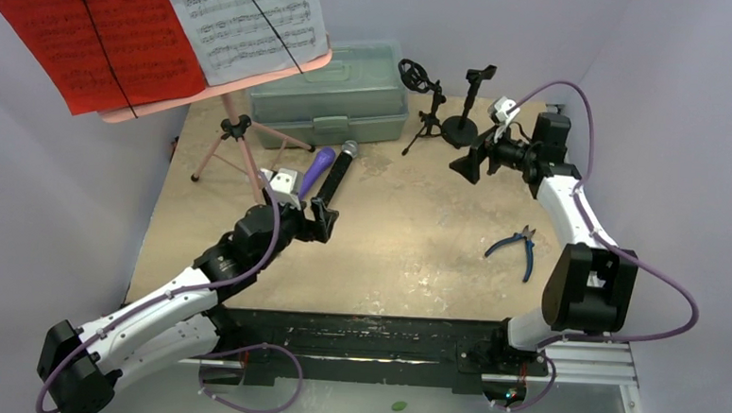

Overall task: Pack up the instrument practice props
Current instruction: Pick up the music stand from the center of the board.

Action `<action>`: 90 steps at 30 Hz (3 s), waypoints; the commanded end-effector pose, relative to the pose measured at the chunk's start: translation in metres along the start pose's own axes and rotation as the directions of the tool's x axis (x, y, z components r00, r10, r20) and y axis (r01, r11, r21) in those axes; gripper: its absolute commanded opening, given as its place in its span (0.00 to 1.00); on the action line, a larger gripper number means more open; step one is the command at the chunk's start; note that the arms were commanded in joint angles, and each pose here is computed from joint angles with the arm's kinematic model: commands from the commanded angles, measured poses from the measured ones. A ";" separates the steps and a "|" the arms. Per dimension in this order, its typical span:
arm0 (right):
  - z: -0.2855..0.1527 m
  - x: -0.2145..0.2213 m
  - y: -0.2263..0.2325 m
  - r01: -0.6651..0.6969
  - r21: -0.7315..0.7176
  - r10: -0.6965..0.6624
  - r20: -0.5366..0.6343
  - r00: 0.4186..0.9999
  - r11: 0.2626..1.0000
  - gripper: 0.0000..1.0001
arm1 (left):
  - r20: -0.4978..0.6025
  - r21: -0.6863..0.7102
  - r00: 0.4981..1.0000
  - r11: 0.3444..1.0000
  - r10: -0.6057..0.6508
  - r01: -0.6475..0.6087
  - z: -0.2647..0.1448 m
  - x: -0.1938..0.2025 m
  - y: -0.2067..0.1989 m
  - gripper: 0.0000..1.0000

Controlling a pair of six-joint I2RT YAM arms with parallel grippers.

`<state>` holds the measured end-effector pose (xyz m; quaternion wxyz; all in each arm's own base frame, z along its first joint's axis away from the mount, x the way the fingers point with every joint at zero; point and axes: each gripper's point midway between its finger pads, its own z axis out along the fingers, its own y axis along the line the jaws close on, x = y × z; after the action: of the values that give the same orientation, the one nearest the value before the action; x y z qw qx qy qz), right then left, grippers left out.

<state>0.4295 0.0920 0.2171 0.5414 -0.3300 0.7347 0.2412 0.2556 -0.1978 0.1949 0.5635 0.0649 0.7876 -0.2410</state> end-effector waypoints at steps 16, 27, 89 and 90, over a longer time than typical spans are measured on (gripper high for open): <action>-0.076 -0.028 0.128 0.092 -0.268 -0.069 0.092 0.993 0.959 0.99 | 0.355 -0.271 0.923 0.961 0.145 -0.046 -0.014 -0.082 0.045 0.84; -0.081 0.003 0.143 0.100 -0.287 -0.081 0.076 0.994 0.953 0.99 | 0.544 -0.425 0.763 0.898 0.351 -0.110 -0.050 -0.123 0.069 0.86; -0.060 0.046 0.128 -0.049 -0.335 0.032 -0.058 0.998 0.941 0.99 | 0.463 -0.822 0.552 0.568 0.694 -0.024 -0.004 -0.266 0.186 0.45; -0.060 0.046 0.128 -0.050 -0.334 0.032 -0.059 0.998 0.941 0.99 | 0.475 -0.816 0.549 0.578 0.688 -0.019 -0.004 -0.267 0.186 0.41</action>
<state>0.2763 0.1270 0.1771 0.4360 -0.4022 0.7111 0.3774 0.4141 0.0148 0.3597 0.8128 -0.0802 0.5060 0.2774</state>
